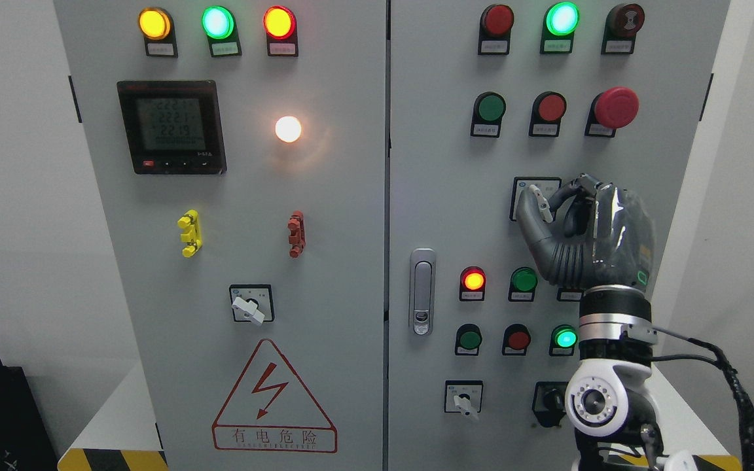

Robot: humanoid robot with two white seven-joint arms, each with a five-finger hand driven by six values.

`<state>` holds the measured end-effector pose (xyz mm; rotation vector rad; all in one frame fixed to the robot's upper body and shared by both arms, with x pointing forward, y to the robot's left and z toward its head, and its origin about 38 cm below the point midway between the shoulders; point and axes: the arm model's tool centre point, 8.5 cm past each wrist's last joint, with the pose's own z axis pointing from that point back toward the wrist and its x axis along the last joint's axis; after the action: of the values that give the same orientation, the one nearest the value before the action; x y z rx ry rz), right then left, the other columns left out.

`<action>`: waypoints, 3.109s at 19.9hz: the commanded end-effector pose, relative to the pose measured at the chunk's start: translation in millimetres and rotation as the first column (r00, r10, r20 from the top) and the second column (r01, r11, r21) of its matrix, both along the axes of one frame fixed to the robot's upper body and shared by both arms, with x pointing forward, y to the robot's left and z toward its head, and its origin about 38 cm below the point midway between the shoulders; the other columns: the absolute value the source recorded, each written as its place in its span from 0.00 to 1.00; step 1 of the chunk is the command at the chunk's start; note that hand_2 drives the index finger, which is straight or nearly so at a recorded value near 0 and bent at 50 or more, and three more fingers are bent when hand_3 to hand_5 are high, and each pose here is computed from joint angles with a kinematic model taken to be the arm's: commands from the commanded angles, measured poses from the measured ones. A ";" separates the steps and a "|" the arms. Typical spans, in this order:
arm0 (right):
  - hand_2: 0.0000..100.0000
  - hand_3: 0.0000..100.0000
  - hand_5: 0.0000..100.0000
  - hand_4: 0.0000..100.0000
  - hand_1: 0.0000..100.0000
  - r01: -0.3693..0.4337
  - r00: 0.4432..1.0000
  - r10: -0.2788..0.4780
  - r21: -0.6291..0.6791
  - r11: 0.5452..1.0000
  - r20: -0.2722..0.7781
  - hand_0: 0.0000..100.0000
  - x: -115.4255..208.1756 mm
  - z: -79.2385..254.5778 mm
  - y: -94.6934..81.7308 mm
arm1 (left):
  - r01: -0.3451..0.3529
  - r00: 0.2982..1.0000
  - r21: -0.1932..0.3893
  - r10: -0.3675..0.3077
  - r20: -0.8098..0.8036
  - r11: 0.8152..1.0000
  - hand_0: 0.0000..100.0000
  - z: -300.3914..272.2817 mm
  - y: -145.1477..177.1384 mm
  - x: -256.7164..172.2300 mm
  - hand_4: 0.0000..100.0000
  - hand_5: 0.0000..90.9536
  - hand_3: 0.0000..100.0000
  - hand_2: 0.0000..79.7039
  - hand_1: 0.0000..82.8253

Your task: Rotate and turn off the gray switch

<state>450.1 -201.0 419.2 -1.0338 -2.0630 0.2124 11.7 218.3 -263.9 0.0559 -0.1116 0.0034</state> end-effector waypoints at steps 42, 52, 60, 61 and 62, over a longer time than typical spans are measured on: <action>0.79 1.00 1.00 1.00 0.37 -0.008 1.000 0.008 -0.001 1.000 0.004 0.44 0.9 2.4 0.9 | -0.027 0.999 -0.002 0.027 0.034 1.000 0.12 0.1 0.0 14.3 0.00 0.00 0.00 0.00 0.47; 0.79 1.00 1.00 0.99 0.35 -0.010 1.000 0.010 -0.003 1.000 0.009 0.37 -0.6 2.7 1.0 | -0.027 0.999 -0.002 0.027 0.034 1.000 0.12 0.1 0.1 14.3 0.00 0.00 0.00 0.00 0.47; 0.78 1.00 1.00 0.99 0.36 -0.006 0.999 0.007 -0.014 1.000 0.033 0.33 -5.1 3.2 -2.8 | -0.027 0.999 -0.002 0.027 0.034 1.000 0.12 0.1 0.0 14.3 0.00 0.00 0.00 0.00 0.47; 0.78 1.00 1.00 0.99 0.36 -0.005 0.999 0.005 -0.015 1.000 0.032 0.33 -5.4 2.4 -3.8 | -0.027 0.999 -0.002 0.027 0.034 1.000 0.12 0.1 0.0 14.3 0.00 0.00 0.00 0.00 0.47; 0.78 1.00 1.00 0.99 0.36 -0.005 0.999 0.005 -0.017 1.000 0.035 0.32 -6.2 2.5 -4.2 | -0.027 0.999 0.000 0.027 0.034 1.000 0.12 0.1 1.0 14.3 0.00 0.00 0.00 0.00 0.47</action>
<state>447.9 -200.8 420.9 -1.0330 -2.0899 0.2261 11.7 218.1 -263.9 0.0537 -0.1120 0.0033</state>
